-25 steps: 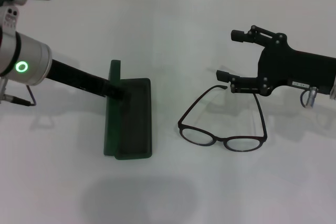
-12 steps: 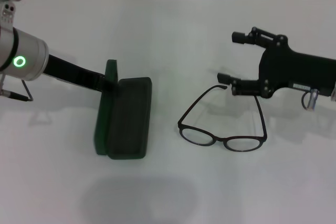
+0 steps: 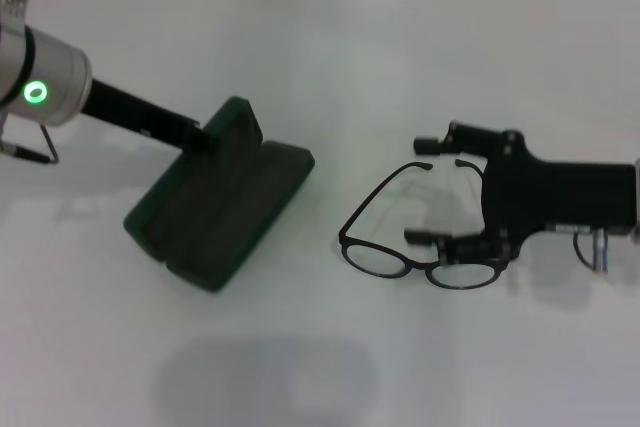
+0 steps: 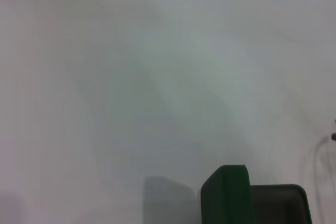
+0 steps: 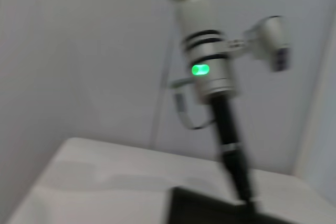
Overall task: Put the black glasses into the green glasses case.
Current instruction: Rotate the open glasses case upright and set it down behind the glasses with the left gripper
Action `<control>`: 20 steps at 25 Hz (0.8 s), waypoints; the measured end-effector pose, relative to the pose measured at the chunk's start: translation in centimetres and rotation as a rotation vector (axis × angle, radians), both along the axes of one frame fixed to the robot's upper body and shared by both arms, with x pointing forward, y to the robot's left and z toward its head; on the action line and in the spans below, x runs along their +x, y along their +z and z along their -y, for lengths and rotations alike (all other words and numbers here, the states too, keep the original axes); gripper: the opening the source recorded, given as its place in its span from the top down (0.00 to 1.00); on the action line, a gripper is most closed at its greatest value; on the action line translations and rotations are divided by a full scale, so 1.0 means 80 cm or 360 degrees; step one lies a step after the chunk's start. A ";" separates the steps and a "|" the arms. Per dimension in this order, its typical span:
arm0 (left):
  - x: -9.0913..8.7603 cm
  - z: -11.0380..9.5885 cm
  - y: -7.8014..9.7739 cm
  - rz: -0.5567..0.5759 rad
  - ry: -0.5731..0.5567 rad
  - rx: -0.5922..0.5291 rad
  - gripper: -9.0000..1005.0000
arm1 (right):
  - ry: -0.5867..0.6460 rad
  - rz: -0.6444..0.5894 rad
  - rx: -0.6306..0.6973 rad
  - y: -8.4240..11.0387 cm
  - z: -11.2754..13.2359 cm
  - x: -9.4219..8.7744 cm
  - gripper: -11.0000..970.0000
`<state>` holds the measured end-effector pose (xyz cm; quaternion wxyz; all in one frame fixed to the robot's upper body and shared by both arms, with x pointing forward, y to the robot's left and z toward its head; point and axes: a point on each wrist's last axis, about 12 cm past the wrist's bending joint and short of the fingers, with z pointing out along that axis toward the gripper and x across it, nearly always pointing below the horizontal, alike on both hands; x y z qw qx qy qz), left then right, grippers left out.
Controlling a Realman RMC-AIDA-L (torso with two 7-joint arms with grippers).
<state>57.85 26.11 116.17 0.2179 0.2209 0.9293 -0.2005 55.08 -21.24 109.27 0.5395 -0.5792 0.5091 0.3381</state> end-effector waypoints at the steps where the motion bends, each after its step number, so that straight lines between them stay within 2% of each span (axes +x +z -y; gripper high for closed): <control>1: 0.003 0.000 0.004 0.0020 -0.0008 0.0010 0.73 | 0.0034 0.0001 -0.0008 -0.001 -0.001 -0.003 0.10; 4: 0.018 0.003 0.019 0.0149 -0.0088 0.0066 0.76 | 0.0112 0.0015 -0.0020 -0.003 -0.004 -0.011 0.10; 7: 0.038 0.017 0.035 0.0401 -0.0270 0.0153 0.77 | 0.0138 0.0016 -0.0027 -0.007 -0.008 -0.015 0.10; 10: 0.059 0.048 0.045 0.0644 -0.0550 0.0248 0.78 | 0.0170 -0.0005 -0.0042 -0.013 -0.014 -0.020 0.10; 13: 0.079 0.099 0.047 0.0812 -0.0889 0.0336 0.78 | 0.0201 -0.0023 -0.0065 -0.018 -0.019 -0.024 0.10; 17: 0.091 0.155 0.040 0.0881 -0.1201 0.0400 0.78 | 0.0208 -0.0044 -0.0075 -0.022 -0.021 -0.027 0.10; 20: 0.093 0.176 0.033 0.0880 -0.1349 0.0452 0.78 | 0.0185 -0.0041 -0.0063 -0.021 -0.022 -0.025 0.10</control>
